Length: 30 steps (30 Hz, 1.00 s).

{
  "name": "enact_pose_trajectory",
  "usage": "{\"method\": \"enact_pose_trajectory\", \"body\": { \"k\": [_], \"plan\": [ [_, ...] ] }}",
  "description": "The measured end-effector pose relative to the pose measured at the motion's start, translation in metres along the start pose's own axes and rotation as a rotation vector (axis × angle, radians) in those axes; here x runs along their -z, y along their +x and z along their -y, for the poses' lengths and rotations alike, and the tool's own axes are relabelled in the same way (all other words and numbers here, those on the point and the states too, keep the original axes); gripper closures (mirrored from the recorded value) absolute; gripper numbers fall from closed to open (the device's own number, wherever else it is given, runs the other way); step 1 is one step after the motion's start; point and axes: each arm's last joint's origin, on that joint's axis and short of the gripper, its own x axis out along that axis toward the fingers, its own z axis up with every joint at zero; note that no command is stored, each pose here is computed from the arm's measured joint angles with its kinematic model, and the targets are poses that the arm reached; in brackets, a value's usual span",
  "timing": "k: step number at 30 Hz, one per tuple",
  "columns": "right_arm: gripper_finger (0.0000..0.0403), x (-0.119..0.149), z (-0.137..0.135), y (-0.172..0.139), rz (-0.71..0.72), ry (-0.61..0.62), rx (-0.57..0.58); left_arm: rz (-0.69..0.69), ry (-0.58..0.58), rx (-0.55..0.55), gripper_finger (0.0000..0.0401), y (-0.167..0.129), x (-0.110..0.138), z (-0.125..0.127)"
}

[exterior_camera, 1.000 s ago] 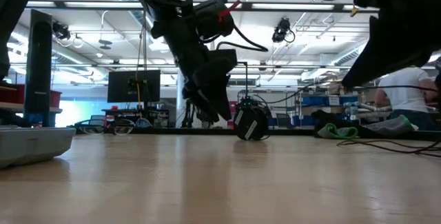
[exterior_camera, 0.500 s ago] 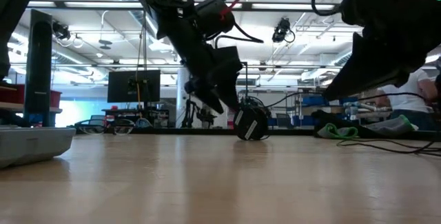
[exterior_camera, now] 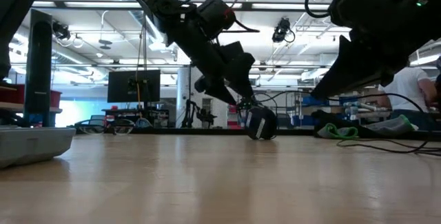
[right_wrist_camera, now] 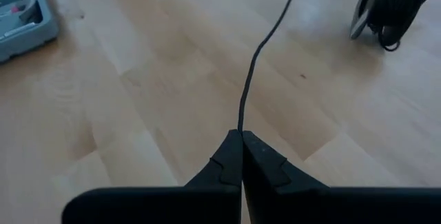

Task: Coil cords
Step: Uncoil the black wire from the black spool

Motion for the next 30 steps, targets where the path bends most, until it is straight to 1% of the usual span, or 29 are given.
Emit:
{"method": "enact_pose_trajectory", "body": {
  "k": [5,11,16,22,26,30],
  "plan": [
    [0.0403,0.000,0.000,0.000,-0.002,-0.015,-0.001,0.011,0.031,0.019,0.0022,-0.010,-0.006,0.000],
    [0.0403,-0.001,0.003,0.002,-0.015,-0.032,0.017,-0.031,0.049,0.014,0.0022,-0.011,-0.003,-0.001],
    [0.0403,-0.001,0.002,0.004,-0.077,-0.015,-0.031,-0.078,0.060,0.006,0.0022,-0.011,0.002,-0.002],
    [0.0403,-0.001,-0.001,0.003,-0.076,0.008,-0.055,-0.144,0.072,0.011,0.0022,-0.012,0.008,-0.002],
    [0.0403,-0.003,-0.002,0.003,-0.067,0.022,-0.067,-0.170,0.087,0.020,0.0022,-0.014,0.011,0.002],
    [0.0403,-0.002,-0.004,0.002,-0.074,0.024,-0.085,-0.176,0.133,0.025,0.0022,-0.020,0.013,0.012]
  ]
}}
